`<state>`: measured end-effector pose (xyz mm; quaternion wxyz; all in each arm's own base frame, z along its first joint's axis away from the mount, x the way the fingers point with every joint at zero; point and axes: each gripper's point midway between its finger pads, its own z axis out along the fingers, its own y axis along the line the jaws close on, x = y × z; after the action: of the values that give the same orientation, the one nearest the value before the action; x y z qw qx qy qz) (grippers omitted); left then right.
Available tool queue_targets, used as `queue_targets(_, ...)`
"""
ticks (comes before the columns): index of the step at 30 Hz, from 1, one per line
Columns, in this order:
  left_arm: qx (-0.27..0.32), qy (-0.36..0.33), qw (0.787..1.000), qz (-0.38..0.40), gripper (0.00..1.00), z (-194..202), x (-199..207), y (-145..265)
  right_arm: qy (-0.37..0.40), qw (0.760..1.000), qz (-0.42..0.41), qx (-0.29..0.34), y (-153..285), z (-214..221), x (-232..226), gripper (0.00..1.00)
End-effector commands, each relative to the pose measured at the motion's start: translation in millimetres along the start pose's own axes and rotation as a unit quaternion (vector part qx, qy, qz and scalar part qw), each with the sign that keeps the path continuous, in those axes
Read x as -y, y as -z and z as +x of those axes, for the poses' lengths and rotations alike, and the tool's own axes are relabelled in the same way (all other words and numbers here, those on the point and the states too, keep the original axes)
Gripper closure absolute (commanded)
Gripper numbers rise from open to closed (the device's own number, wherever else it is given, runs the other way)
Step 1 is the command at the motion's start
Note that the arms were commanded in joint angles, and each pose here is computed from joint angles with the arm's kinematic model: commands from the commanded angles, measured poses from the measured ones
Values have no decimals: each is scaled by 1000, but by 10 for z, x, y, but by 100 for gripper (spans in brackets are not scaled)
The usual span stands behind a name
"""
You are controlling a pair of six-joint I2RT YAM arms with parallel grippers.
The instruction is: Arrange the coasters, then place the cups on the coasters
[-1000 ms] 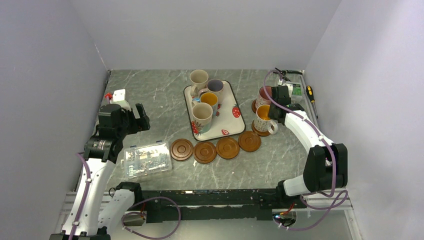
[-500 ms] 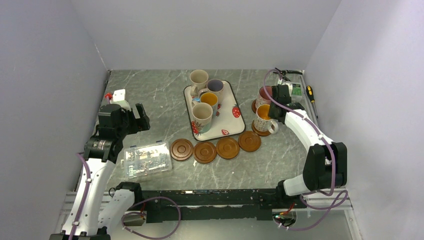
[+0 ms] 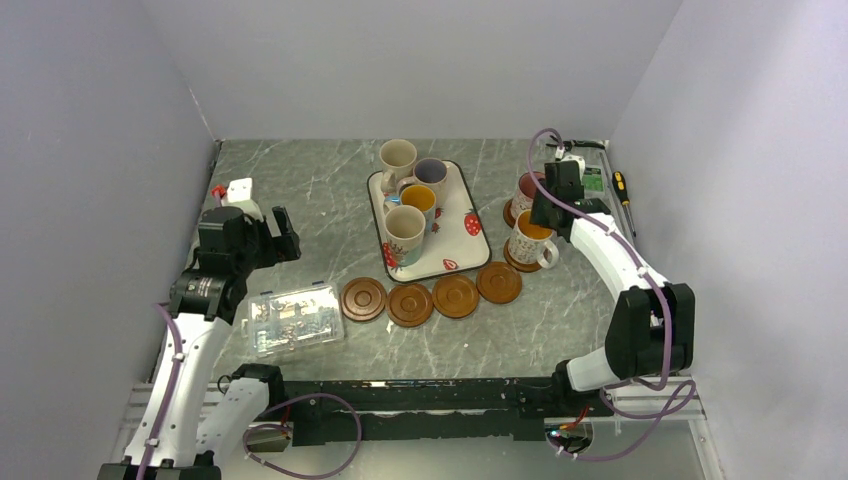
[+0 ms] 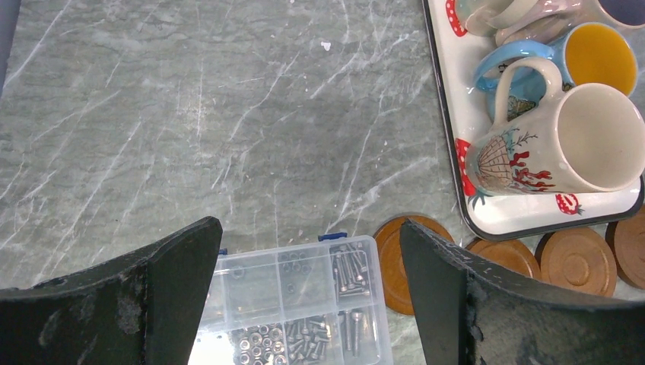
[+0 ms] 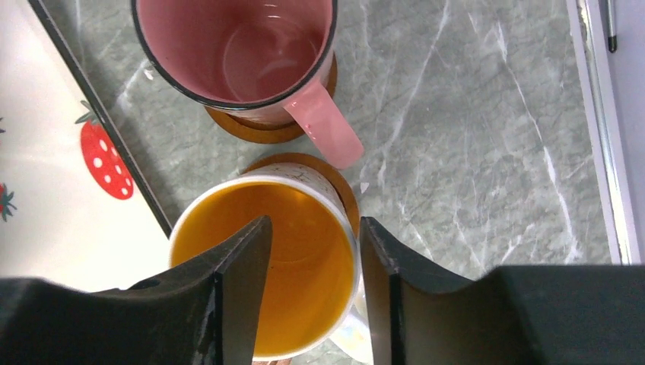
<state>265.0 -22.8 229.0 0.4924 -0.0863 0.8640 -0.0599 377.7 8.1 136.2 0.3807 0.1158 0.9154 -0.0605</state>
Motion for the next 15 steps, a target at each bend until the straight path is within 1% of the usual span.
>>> queue_targets(1,14,-1,1000,-2,6,-92,9,-11,-16,998,-18,53,173,-368,-56,47)
queue_targets(4,14,-3,1000,-1,6,-95,12,-21,-20,998,-17,64,267,-425,-29,42)
queue_targets(9,33,-5,999,2,6,-143,14,18,-19,996,-30,83,446,-481,-11,36)
queue_targets(12,46,-7,999,0,6,-168,1,45,-13,993,-59,100,594,-531,-65,35)
queue_targets(15,52,-9,999,-4,6,-182,-19,46,-9,987,-107,116,781,-584,-184,34)
